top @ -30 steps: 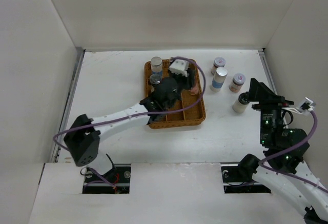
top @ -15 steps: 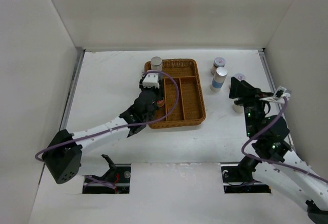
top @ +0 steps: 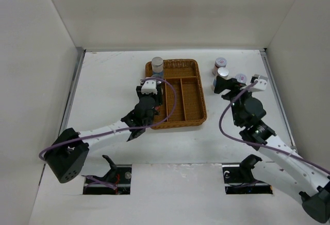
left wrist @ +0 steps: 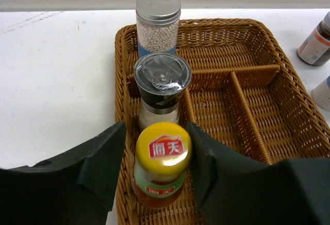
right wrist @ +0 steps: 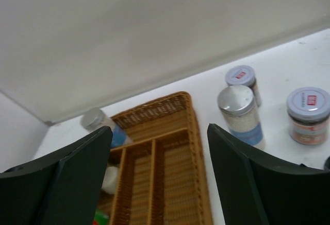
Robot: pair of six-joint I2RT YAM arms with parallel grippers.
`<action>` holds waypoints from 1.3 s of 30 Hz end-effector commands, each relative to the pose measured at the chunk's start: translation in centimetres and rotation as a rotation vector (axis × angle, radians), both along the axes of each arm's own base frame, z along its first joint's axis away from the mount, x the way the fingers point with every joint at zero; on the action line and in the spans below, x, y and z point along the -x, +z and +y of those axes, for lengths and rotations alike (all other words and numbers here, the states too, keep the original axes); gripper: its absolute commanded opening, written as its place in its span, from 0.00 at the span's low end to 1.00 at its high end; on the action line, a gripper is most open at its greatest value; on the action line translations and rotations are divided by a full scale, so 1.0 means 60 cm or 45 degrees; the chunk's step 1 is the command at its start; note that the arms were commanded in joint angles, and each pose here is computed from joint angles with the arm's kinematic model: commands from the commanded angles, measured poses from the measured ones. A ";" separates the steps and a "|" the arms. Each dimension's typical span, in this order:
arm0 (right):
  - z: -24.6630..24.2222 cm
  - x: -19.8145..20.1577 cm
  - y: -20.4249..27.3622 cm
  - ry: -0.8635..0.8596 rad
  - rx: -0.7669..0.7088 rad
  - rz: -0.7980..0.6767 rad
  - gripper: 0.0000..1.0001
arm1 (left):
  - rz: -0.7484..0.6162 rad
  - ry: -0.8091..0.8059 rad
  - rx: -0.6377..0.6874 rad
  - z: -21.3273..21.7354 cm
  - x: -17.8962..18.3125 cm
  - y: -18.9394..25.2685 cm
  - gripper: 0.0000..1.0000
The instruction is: Organize the condiment bottles
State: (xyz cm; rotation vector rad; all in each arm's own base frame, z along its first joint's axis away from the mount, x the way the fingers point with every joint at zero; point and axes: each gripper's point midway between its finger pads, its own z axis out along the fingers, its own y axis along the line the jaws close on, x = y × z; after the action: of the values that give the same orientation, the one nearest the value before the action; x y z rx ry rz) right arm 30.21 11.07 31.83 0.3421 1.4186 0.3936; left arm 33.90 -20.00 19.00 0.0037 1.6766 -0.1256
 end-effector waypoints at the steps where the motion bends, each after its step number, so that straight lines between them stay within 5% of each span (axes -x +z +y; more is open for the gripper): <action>1: -0.006 -0.033 -0.001 -0.022 0.001 0.003 0.84 | -0.099 0.031 0.113 0.003 0.002 0.038 0.50; 9: -0.053 -0.112 -0.053 -0.196 0.035 0.170 1.00 | -0.109 0.011 0.125 0.001 0.016 0.038 0.81; 18: -0.079 -0.203 -0.125 -0.266 0.172 0.439 1.00 | -0.164 0.024 0.214 0.017 0.024 0.072 1.00; 29: -0.079 -0.265 -0.182 -0.226 0.218 0.623 1.00 | -0.381 0.308 0.567 0.151 0.065 0.162 1.00; 39: -0.076 -0.300 -0.230 -0.226 0.229 0.721 0.98 | -0.207 0.585 0.660 0.253 0.062 0.002 1.00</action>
State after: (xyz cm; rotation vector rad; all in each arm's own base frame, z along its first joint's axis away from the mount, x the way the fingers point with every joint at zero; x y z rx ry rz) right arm 47.08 6.55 16.74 0.4321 1.9643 -0.0049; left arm 30.05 -5.51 21.58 -0.6497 1.3799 -0.1609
